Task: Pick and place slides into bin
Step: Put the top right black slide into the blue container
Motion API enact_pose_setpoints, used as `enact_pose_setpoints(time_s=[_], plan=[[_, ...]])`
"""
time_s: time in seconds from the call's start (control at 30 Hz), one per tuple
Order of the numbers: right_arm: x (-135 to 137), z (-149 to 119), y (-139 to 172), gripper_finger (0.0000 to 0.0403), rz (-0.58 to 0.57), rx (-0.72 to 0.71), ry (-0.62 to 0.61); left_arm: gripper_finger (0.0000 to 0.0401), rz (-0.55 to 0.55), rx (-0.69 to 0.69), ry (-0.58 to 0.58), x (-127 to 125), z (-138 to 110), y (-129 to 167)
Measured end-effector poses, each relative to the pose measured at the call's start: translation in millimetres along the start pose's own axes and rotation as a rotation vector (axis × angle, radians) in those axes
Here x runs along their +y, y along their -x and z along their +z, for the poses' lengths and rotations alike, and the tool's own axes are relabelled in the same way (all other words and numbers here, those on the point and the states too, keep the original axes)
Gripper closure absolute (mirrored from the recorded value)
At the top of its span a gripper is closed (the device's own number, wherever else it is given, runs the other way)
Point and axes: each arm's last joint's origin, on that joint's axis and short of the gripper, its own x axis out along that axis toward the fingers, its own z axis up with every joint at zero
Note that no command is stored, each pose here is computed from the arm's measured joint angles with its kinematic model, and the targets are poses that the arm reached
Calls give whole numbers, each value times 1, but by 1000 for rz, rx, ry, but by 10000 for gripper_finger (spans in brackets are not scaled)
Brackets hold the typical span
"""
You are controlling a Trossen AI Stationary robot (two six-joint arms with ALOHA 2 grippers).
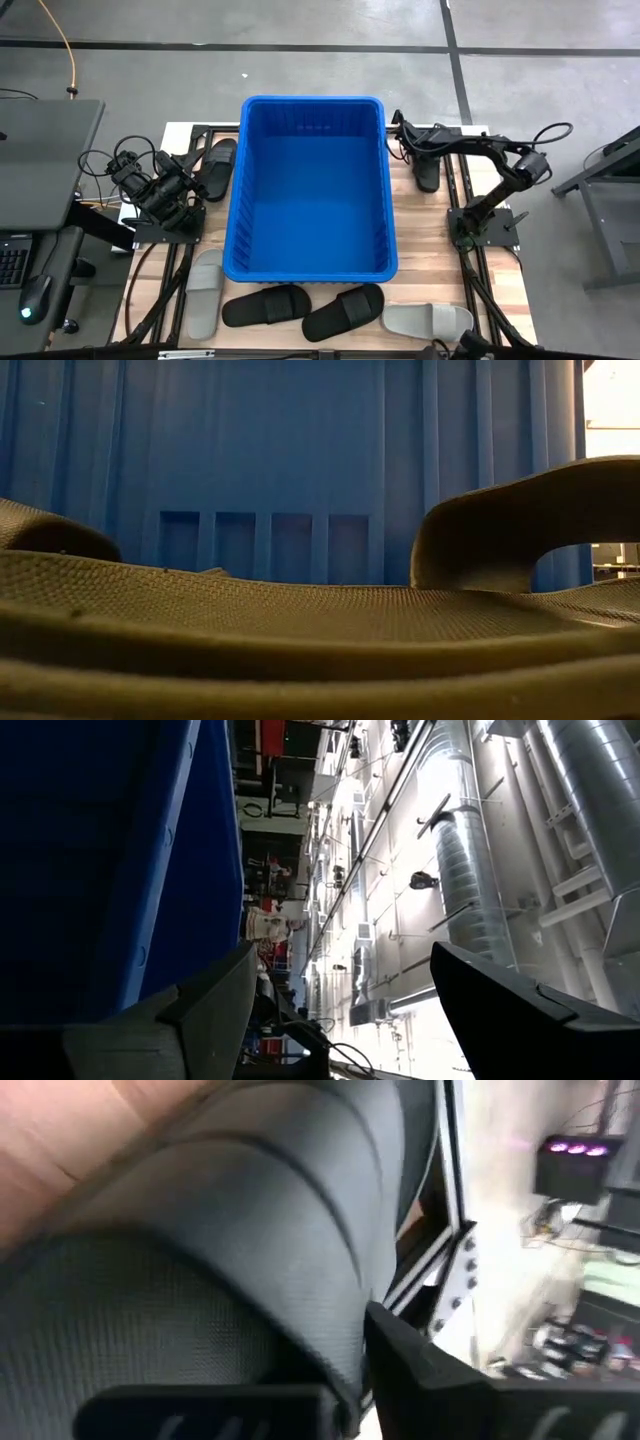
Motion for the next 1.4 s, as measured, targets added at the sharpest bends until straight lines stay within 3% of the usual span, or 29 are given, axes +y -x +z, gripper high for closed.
enact_pose_setpoints(time_s=[0.17,0.3,0.47,0.57,0.73,1.0,1.23,1.4], plan=[[-2,-10,1,400,59,97,-52,112,9,-6,-4,0,0,0],[4,-20,7,401,98,175,18,112,22,-15,-6,1,0,0],[8,-31,30,402,195,177,118,112,23,-15,-10,1,0,0],[0,-32,49,402,248,144,105,112,24,-13,-30,2,-1,0],[-23,-31,85,402,342,73,-2,112,27,-8,-79,4,-4,0],[-78,-38,151,403,328,25,-183,112,-29,42,-111,4,-7,0],[-118,-41,214,403,378,-193,-476,112,-38,47,-89,3,-6,0],[-130,-42,252,403,477,-376,-653,112,-157,130,-52,-2,-7,1]])
